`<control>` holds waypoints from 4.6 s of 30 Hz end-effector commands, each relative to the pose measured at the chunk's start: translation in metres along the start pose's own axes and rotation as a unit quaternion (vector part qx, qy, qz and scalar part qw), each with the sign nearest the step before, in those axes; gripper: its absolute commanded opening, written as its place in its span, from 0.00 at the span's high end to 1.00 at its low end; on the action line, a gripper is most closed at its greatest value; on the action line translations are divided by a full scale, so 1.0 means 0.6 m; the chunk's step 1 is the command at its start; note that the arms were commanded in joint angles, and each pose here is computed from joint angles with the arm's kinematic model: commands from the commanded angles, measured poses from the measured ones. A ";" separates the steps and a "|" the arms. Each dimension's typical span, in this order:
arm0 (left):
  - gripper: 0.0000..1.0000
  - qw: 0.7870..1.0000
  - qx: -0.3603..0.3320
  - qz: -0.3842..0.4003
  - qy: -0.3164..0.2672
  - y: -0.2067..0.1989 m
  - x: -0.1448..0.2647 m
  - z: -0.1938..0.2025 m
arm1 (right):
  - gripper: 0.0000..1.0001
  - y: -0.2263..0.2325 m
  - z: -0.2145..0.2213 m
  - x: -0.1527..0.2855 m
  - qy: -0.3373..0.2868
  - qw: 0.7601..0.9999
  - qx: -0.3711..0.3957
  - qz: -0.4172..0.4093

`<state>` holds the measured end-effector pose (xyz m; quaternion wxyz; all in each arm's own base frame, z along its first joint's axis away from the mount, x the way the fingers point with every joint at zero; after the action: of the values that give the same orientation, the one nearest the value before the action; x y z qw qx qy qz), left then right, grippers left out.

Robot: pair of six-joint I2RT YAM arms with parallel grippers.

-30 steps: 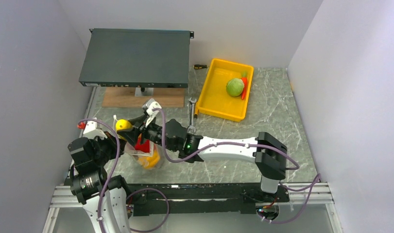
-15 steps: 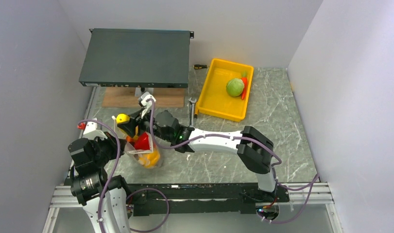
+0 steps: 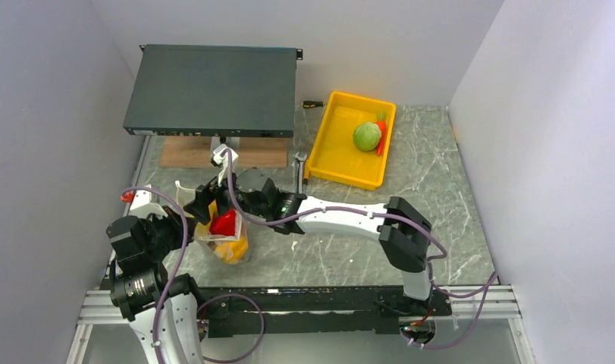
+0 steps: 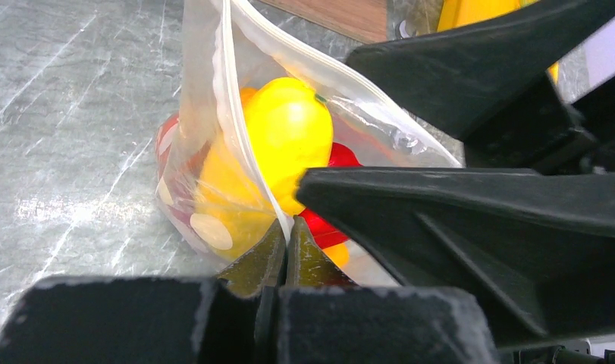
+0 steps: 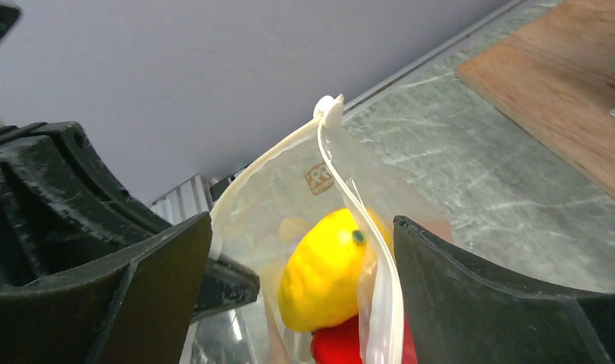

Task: Place the food in the zip-top bag and seal the zipper
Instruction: Place the fake fruit in the zipper food storage bag, then pick up the fake vegetable from the bin.

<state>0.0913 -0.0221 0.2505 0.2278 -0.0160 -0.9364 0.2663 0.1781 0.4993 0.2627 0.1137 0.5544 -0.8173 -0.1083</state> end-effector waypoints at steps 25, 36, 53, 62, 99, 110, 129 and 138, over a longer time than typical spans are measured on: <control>1.00 0.999 -0.019 0.008 -0.033 -0.007 0.006 -0.014 | 0.32 0.011 0.024 0.123 0.130 0.991 -0.043 0.008; 1.00 0.999 -0.020 0.010 -0.033 -0.007 0.005 -0.014 | 0.41 0.037 -0.102 0.218 0.026 0.994 -0.086 -0.056; 1.00 0.999 -0.020 0.011 -0.033 -0.008 0.005 -0.015 | 0.33 -0.307 -0.050 0.425 0.000 0.852 0.003 0.523; 1.00 0.999 -0.019 0.012 -0.033 -0.008 0.004 -0.015 | 0.38 -0.505 0.006 0.482 0.112 0.727 0.003 0.678; 1.00 1.000 -0.005 0.011 0.005 -0.003 -0.011 -0.015 | 0.56 -0.727 -0.046 0.385 0.121 0.806 0.060 0.576; 1.00 1.000 -0.005 0.012 0.007 -0.003 -0.011 -0.013 | 0.48 -0.784 -0.051 0.429 0.161 0.722 0.058 0.671; 1.00 1.000 0.001 0.010 0.019 0.000 -0.018 -0.016 | 0.37 -0.884 0.023 0.444 0.229 0.723 -0.032 0.651; 1.00 1.000 0.001 0.011 0.018 0.000 -0.018 -0.016 | 0.46 -0.814 0.002 0.378 0.173 0.854 -0.183 0.454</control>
<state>0.1014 -0.0192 0.2472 0.2571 -0.0181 -0.9260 0.2758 0.5584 0.0733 0.1357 0.3093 -0.0492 -0.9494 0.0249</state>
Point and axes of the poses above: each gripper's point midway between its finger pads, its own x axis back along the fingers, its own y axis along the line the jaws close on, z = x × y, the point moved 8 cm from there along x, back along the fingers, and after that the axes turned 4 degrees about x, right-handed, at the moved point
